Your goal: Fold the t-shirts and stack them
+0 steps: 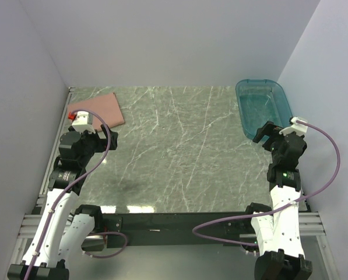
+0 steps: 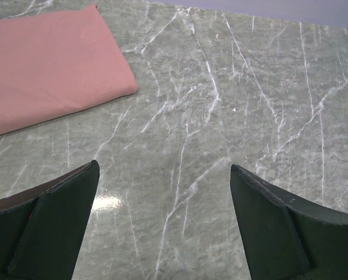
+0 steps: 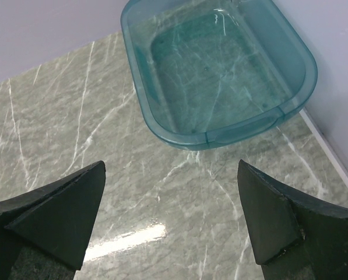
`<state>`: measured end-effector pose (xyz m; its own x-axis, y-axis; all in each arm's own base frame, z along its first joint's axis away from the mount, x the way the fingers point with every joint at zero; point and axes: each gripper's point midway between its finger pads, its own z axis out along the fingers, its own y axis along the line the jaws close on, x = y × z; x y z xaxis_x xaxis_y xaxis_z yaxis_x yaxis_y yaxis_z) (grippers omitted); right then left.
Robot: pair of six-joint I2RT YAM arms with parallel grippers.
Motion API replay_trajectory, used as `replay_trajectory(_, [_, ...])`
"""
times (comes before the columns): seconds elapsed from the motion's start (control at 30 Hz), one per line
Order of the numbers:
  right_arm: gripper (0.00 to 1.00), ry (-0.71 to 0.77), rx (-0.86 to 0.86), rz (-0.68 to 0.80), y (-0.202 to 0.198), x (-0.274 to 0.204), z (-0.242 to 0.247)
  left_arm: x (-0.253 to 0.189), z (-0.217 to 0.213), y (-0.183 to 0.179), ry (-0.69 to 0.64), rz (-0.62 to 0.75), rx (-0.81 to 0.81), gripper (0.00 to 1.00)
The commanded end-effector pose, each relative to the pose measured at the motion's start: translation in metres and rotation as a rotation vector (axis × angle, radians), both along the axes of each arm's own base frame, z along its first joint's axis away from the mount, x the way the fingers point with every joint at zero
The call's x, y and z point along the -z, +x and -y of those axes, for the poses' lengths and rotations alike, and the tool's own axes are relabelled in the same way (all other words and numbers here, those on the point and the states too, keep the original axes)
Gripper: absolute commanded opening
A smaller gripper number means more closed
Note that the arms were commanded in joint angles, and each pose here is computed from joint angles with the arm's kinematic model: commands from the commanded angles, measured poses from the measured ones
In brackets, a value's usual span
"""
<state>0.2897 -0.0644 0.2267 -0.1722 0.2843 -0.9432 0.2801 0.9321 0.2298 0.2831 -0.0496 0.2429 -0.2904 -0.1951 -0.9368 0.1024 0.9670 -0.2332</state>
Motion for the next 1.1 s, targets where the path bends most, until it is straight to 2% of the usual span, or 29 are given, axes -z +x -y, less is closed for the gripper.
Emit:
replay_trajectory(0.0, [1.0,-0.01,0.012,0.051,0.0013,-0.0145,0.0033,-0.0105,-0.0004,0.0027,-0.006,0.04,-0.006,0.99])
replay_trajectory(1.07, [1.0,-0.015,0.044,0.064,-0.003,-0.02,0.0096,-0.0089,0.0001,0.0036,-0.004,0.037,-0.002,0.99])
